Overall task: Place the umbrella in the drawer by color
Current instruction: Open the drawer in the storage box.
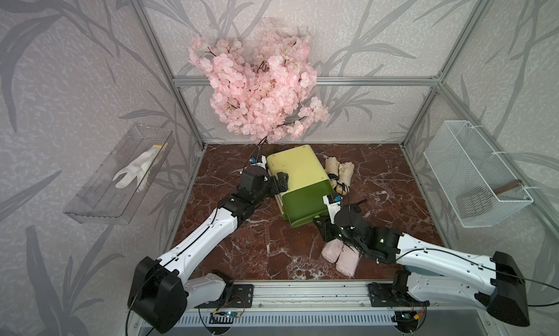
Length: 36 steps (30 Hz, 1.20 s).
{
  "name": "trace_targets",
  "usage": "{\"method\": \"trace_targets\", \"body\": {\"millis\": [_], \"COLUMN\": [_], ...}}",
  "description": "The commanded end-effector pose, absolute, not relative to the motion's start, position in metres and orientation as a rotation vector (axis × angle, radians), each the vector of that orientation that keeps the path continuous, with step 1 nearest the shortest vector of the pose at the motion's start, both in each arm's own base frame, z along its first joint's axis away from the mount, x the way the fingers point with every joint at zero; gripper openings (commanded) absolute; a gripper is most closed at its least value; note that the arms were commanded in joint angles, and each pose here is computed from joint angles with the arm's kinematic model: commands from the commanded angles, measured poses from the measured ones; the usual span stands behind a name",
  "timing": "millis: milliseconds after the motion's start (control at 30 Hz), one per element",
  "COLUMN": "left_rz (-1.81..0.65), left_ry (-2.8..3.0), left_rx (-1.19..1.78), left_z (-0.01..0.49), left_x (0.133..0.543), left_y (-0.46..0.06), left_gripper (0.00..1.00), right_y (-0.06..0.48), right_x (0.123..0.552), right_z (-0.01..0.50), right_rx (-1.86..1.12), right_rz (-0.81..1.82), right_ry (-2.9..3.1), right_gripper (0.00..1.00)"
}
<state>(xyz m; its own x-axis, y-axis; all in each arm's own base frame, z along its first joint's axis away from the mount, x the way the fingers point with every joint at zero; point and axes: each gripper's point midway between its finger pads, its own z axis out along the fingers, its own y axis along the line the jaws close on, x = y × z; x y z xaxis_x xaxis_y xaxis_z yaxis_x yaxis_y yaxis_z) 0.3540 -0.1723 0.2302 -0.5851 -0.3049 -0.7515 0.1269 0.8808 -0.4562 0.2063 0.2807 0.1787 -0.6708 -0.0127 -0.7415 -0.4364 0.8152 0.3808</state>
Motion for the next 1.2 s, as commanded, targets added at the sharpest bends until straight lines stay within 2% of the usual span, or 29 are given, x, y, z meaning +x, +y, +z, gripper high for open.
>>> {"method": "trace_targets", "body": {"millis": [0, 67, 367, 467, 633, 833, 1033, 1167], "left_rz": [-0.567, -0.562, -0.568, -0.591, -0.619, -0.700, -0.731, -0.723], "left_ry": [2.096, 2.090, 2.049, 2.005, 1.968, 1.947, 1.952, 1.966], "left_rx": [-0.113, -0.113, -0.110, -0.129, -0.134, -0.137, -0.149, -0.152], "left_z": [0.239, 0.242, 0.261, 0.271, 0.280, 0.285, 0.274, 0.265], "left_x": [0.349, 0.348, 0.333, 0.323, 0.305, 0.287, 0.278, 0.279], "left_y": [-0.167, -0.165, -0.156, -0.150, -0.143, -0.143, -0.141, -0.141], "left_gripper": [1.00, 1.00, 1.00, 1.00, 1.00, 1.00, 1.00, 1.00], "right_y": [0.276, 0.272, 0.247, 0.234, 0.198, 0.130, 0.095, 0.080], "right_x": [0.207, 0.206, 0.200, 0.200, 0.215, 0.255, 0.293, 0.304], "right_z": [0.179, 0.182, 0.203, 0.206, 0.198, 0.184, 0.161, 0.133], "right_rx": [-0.323, -0.330, -0.335, -0.349, -0.276, 0.029, 0.480, 0.828], "right_rz": [0.672, 0.661, 0.593, 0.539, 0.395, 0.226, 0.458, 0.373], "right_ry": [2.215, 2.213, 2.197, 2.193, 2.247, 2.289, 2.280, 2.308], "right_gripper": [0.39, 0.44, 0.52, 0.58, 0.59, 0.59, 0.61, 0.68]}}
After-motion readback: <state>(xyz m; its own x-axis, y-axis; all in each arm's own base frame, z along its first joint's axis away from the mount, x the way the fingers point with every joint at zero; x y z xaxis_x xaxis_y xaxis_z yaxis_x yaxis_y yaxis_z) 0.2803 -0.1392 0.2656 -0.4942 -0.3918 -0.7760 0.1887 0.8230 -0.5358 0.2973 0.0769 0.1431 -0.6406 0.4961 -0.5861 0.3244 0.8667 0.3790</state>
